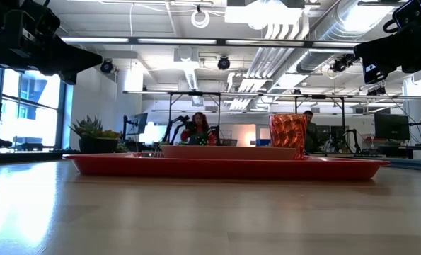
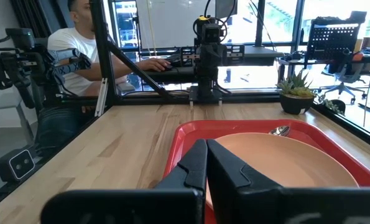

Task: Pick and place plate/cup/fork/spoon on tray
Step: Return to Home Position

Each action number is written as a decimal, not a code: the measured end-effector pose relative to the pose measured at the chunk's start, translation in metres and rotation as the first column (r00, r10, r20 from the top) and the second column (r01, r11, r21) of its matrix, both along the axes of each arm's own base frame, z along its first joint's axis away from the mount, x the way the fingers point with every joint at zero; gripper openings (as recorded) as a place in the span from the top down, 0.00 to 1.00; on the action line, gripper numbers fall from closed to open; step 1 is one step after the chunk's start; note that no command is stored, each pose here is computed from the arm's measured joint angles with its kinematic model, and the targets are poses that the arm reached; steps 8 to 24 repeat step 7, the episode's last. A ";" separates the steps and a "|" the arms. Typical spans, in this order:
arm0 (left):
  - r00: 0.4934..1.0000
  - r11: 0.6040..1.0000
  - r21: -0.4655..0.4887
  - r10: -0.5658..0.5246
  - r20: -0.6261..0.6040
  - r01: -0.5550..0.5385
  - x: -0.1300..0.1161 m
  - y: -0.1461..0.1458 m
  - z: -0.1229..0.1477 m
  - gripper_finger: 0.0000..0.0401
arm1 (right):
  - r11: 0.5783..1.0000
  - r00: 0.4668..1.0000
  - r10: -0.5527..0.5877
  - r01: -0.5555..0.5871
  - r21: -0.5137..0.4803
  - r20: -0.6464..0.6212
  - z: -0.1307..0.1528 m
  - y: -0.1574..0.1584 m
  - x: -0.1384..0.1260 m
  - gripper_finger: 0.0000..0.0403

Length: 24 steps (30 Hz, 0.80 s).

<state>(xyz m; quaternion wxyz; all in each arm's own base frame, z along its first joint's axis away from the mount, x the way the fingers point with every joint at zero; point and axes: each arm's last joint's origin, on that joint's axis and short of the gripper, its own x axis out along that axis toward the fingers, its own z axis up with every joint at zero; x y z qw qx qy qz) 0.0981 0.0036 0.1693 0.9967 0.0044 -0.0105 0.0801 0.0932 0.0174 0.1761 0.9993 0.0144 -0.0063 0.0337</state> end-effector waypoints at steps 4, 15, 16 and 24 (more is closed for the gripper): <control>1.000 1.000 0.000 0.000 0.000 0.000 0.000 0.000 0.000 0.99 | 1.000 1.000 -0.001 0.001 0.000 0.000 0.000 0.000 0.000 1.00; 1.000 1.000 0.000 0.000 0.000 0.000 0.000 0.000 0.000 0.99 | 1.000 1.000 -0.004 0.004 0.000 0.000 0.000 0.000 0.000 1.00; 1.000 1.000 0.000 0.000 0.000 0.000 0.000 0.000 0.000 0.99 | 1.000 1.000 -0.004 0.004 0.000 0.000 0.000 0.000 0.000 1.00; 1.000 1.000 0.000 0.000 0.000 0.000 0.000 0.000 0.000 0.99 | 1.000 1.000 -0.004 0.004 0.000 0.000 0.000 0.000 0.000 1.00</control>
